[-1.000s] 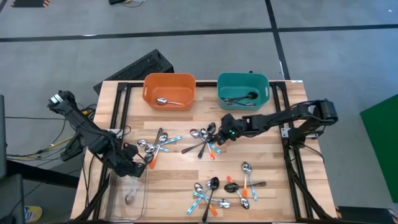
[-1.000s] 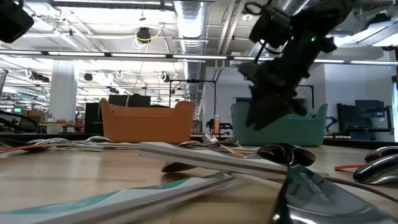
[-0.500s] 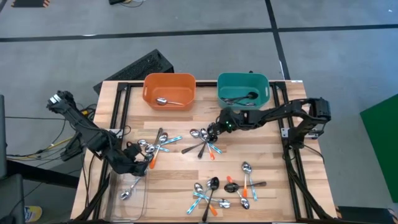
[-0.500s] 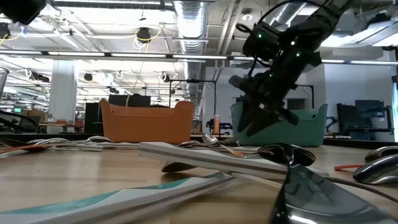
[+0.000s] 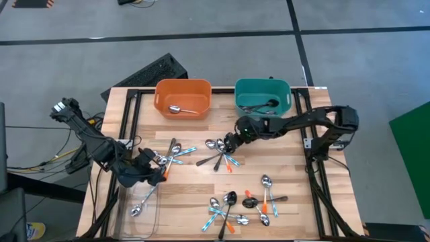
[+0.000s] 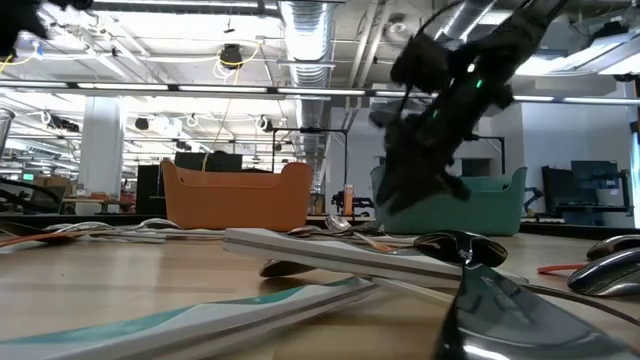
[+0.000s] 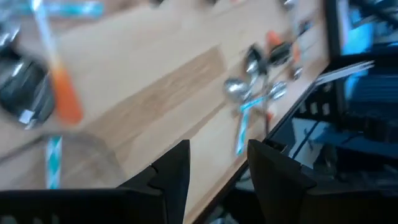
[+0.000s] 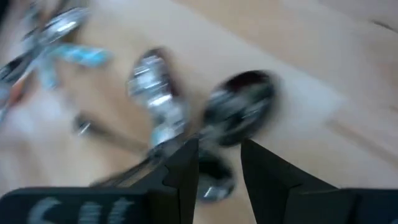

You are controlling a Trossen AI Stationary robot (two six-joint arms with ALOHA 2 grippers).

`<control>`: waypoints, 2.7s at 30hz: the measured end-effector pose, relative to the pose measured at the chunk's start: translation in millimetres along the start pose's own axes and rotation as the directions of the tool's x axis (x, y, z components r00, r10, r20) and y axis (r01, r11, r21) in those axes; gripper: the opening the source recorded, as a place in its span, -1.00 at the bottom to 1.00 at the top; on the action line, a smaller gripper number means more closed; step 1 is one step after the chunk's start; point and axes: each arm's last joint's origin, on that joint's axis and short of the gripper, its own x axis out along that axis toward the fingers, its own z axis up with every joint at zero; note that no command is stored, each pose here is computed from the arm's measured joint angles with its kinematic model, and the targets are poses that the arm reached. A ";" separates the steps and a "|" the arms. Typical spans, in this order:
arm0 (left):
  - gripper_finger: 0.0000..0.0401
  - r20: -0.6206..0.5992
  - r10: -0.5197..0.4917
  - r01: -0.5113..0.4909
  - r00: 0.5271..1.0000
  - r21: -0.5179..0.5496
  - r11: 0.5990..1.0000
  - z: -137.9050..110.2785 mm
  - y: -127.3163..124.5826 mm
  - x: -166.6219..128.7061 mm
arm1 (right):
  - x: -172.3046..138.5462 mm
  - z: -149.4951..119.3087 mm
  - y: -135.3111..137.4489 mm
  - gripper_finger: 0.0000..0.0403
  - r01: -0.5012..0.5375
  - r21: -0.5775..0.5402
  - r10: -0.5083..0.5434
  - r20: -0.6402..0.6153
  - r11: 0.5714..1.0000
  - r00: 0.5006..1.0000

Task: Sort silverware by color (type)
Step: Put the black spoon into the blue bin

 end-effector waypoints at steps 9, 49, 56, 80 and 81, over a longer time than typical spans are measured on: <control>-0.27 0.130 -0.027 0.005 0.991 0.168 0.986 31.4 -8.2 8.5 | -59.4 -38.2 26.6 -0.29 0.036 0.061 -0.029 -0.112 0.997 0.993; -0.27 0.262 -0.137 0.026 0.955 0.389 0.921 110.9 -16.5 13.8 | 20.9 7.1 -17.2 -0.37 0.116 0.262 -0.152 0.123 0.958 0.981; -0.27 0.307 -0.120 -0.001 0.944 0.366 0.930 116.8 -14.8 13.2 | 20.2 15.9 -27.2 -0.38 0.121 0.223 -0.147 0.105 0.967 0.983; -0.27 0.319 -0.111 -0.012 0.941 0.360 0.933 118.7 -13.8 13.2 | 38.9 1.9 -19.9 -0.79 0.015 0.176 -0.013 -0.010 0.984 1.000; -0.27 0.320 -0.110 -0.015 0.941 0.364 0.931 119.0 -13.6 13.1 | 36.2 2.9 -17.5 -0.88 -0.005 0.166 0.006 -0.008 0.986 1.000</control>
